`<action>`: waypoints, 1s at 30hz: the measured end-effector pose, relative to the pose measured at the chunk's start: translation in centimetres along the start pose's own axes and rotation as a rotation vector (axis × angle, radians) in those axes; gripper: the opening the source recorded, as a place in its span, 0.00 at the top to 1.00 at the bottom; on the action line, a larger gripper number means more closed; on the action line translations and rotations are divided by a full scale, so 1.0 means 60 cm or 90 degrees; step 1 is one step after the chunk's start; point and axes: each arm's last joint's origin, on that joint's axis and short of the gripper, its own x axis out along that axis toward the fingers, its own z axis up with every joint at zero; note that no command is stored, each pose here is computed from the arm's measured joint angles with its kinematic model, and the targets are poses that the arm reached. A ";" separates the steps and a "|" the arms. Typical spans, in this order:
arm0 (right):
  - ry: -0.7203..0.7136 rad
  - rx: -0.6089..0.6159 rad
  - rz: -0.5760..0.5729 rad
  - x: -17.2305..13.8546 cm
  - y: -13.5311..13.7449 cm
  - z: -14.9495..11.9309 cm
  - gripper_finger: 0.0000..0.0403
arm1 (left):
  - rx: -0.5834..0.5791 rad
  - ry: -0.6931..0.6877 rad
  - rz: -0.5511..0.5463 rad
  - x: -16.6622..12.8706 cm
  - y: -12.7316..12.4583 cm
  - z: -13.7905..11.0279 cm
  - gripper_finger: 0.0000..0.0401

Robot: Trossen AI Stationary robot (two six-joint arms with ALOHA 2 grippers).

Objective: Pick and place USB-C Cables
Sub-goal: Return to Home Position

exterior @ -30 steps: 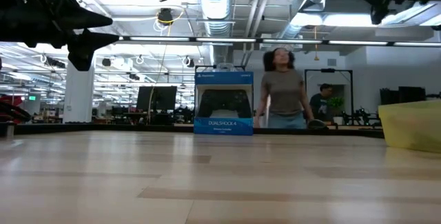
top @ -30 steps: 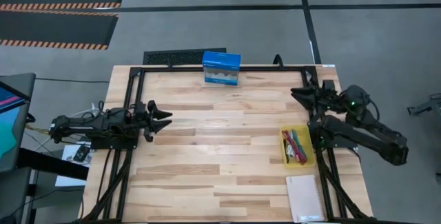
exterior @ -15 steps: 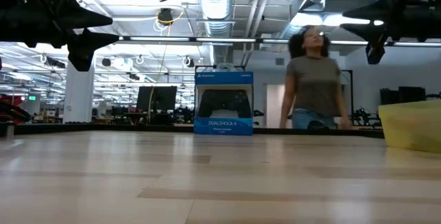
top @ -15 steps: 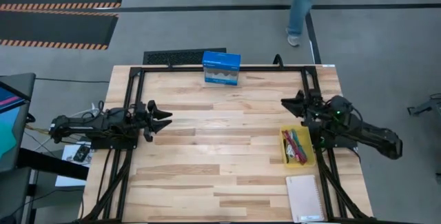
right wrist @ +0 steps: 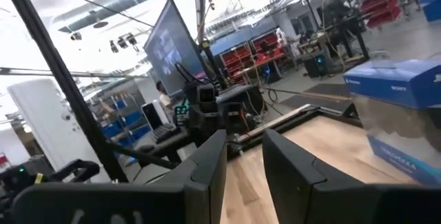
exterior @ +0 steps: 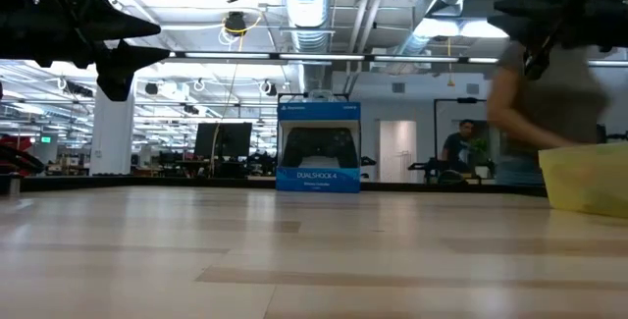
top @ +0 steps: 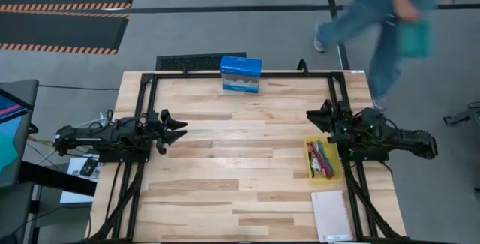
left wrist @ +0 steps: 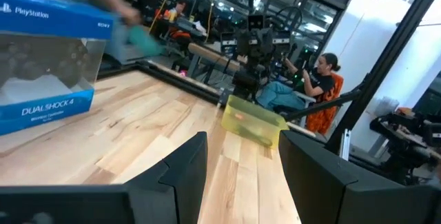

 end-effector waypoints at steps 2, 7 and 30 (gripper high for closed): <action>-0.001 0.002 0.001 0.000 0.002 0.000 0.71 | -0.003 0.004 0.002 0.000 0.000 -0.001 0.58; 0.002 -0.005 0.023 0.000 0.008 -0.001 0.71 | -0.088 -0.005 0.006 0.000 0.000 0.001 0.58; 0.038 -0.017 -0.007 0.000 -0.001 -0.036 0.71 | -0.001 -0.037 0.069 0.000 0.005 0.004 0.58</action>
